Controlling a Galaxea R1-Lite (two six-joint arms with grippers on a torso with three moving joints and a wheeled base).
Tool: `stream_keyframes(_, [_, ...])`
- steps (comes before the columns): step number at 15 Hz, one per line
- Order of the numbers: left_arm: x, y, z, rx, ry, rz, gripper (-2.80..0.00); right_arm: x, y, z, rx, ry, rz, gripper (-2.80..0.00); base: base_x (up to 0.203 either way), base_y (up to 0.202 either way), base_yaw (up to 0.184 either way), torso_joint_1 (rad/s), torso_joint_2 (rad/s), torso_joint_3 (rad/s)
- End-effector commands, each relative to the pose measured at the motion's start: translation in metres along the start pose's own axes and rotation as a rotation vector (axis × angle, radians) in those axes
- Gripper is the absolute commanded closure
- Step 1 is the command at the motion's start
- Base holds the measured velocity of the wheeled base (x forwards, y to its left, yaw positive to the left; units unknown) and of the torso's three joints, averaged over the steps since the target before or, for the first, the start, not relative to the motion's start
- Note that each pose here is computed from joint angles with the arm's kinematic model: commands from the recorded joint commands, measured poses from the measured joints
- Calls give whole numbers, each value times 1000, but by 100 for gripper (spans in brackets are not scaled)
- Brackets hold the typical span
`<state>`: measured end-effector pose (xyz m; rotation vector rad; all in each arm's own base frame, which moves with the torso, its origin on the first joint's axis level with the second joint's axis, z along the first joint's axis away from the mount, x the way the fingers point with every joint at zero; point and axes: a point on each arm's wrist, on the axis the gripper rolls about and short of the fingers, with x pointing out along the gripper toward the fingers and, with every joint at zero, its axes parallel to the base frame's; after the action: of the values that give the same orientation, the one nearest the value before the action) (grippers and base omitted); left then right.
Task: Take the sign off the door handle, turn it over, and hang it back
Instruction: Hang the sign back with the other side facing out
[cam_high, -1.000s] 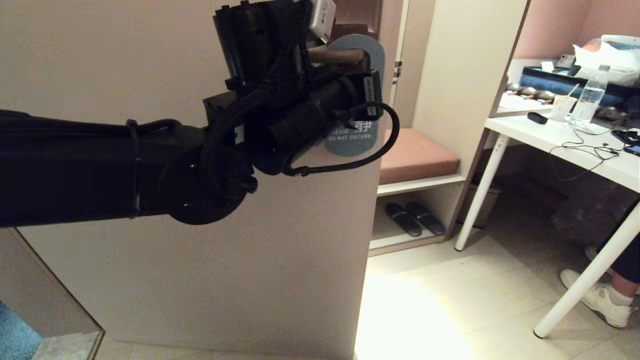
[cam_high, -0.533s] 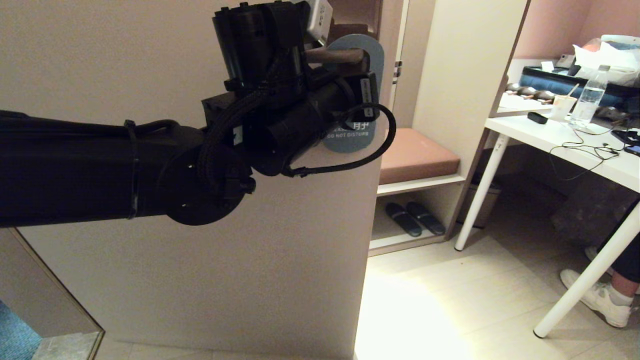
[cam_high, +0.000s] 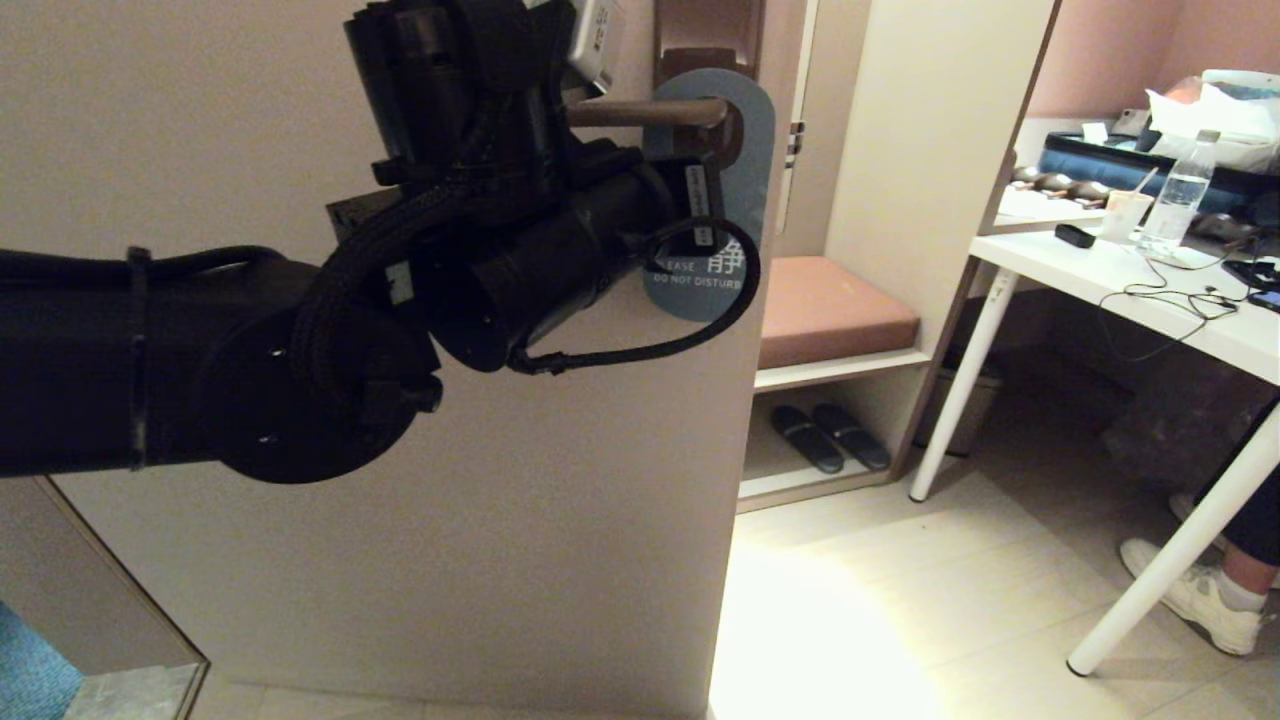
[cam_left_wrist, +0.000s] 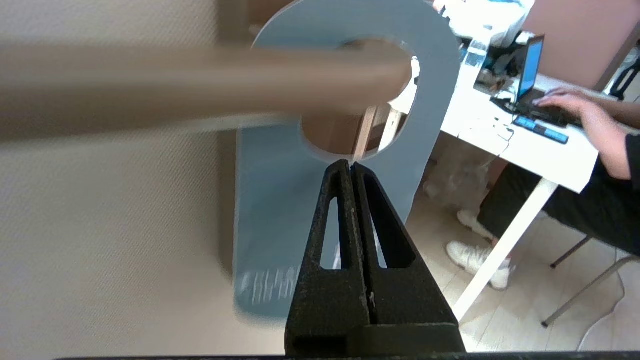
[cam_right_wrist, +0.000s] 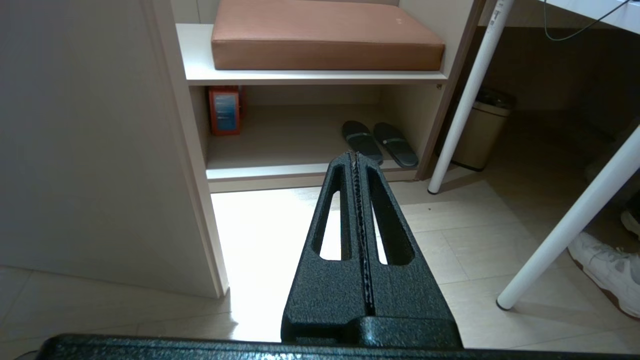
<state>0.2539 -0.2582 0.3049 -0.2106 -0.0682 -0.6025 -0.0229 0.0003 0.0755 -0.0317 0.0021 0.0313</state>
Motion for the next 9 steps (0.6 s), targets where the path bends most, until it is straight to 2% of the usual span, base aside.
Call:
stream_keyframes(1, [-17,4,8,-2,-7,7,0,0,0,0,0,2,1,0,0,0,0,0,0,0])
stream_keyframes(6, [-53,22,6,9,30,49,0,0,0,0,0,2,1,0,0,0,0,0,0,0])
stream_keyframes(9, [-79,49,12,20,23,128,0,0,0,0,0,2,1,0,0,0,0,0,0,0])
